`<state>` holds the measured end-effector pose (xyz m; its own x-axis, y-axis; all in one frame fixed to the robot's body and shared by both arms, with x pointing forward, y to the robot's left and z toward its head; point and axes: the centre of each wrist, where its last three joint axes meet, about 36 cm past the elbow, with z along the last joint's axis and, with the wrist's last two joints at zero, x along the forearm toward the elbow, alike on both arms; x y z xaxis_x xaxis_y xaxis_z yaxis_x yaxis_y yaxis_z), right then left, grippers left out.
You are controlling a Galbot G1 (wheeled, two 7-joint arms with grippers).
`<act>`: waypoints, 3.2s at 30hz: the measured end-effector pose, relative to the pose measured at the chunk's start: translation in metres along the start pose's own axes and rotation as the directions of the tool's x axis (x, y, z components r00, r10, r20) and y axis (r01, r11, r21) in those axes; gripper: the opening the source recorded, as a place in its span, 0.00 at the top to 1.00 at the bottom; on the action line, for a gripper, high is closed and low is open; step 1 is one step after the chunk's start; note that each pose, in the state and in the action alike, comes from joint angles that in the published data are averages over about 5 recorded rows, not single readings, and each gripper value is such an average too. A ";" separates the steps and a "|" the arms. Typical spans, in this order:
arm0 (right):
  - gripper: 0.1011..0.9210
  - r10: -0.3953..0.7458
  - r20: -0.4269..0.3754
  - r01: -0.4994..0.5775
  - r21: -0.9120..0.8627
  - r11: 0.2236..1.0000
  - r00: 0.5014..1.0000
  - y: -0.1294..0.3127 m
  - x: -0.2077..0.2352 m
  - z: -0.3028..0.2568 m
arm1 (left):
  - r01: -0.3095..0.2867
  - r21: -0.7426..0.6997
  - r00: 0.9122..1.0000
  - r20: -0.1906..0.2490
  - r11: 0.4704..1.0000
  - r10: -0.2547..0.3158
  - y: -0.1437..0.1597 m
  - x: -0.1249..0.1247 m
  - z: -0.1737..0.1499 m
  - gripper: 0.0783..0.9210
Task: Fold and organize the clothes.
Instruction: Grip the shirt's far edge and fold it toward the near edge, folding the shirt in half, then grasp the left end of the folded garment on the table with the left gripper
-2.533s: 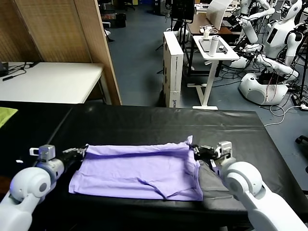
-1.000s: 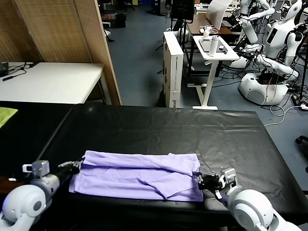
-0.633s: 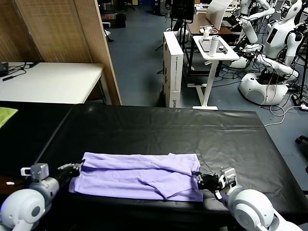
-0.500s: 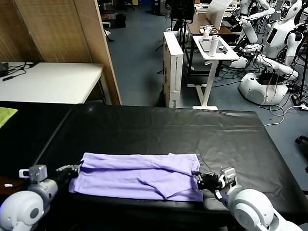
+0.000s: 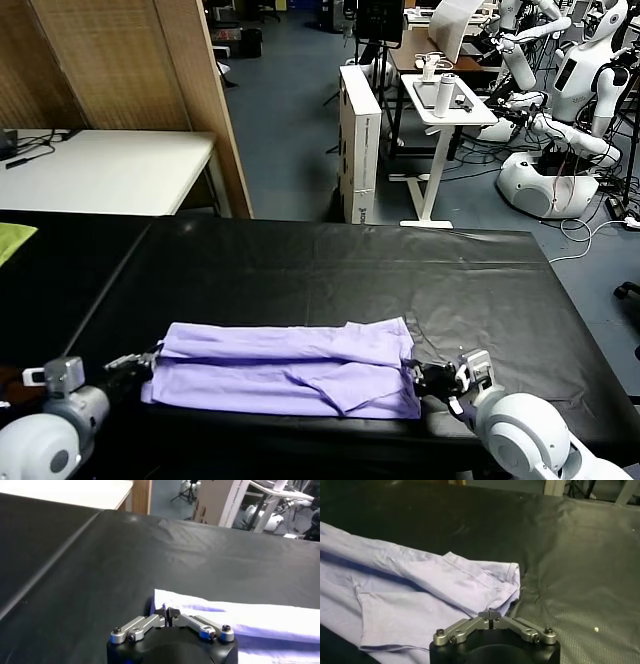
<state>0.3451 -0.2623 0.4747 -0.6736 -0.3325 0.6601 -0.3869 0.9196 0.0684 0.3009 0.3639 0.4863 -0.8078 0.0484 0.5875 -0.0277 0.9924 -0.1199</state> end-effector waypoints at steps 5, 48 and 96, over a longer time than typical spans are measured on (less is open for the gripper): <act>0.95 -0.008 0.003 0.008 -0.004 1.000 1.000 0.002 0.000 0.000 | 0.008 0.008 1.000 -0.015 1.000 -0.008 -0.003 0.003 0.009 0.87; 0.11 0.081 0.110 -0.063 -0.164 0.985 0.991 -0.025 -0.060 -0.037 | 0.052 0.023 0.997 0.060 0.998 -0.053 0.002 -0.062 -0.011 0.02; 0.82 0.092 0.098 -0.069 -0.218 0.973 0.991 -0.012 -0.059 -0.015 | 0.036 0.048 0.998 0.057 0.998 -0.039 0.004 -0.090 -0.009 0.92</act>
<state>0.3994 -0.2509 0.4465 -0.7648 -0.2654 0.5871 -0.1929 0.9637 0.1844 0.3788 0.3648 0.4405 -0.8385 0.0034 0.5449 -0.0850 0.9869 -0.1370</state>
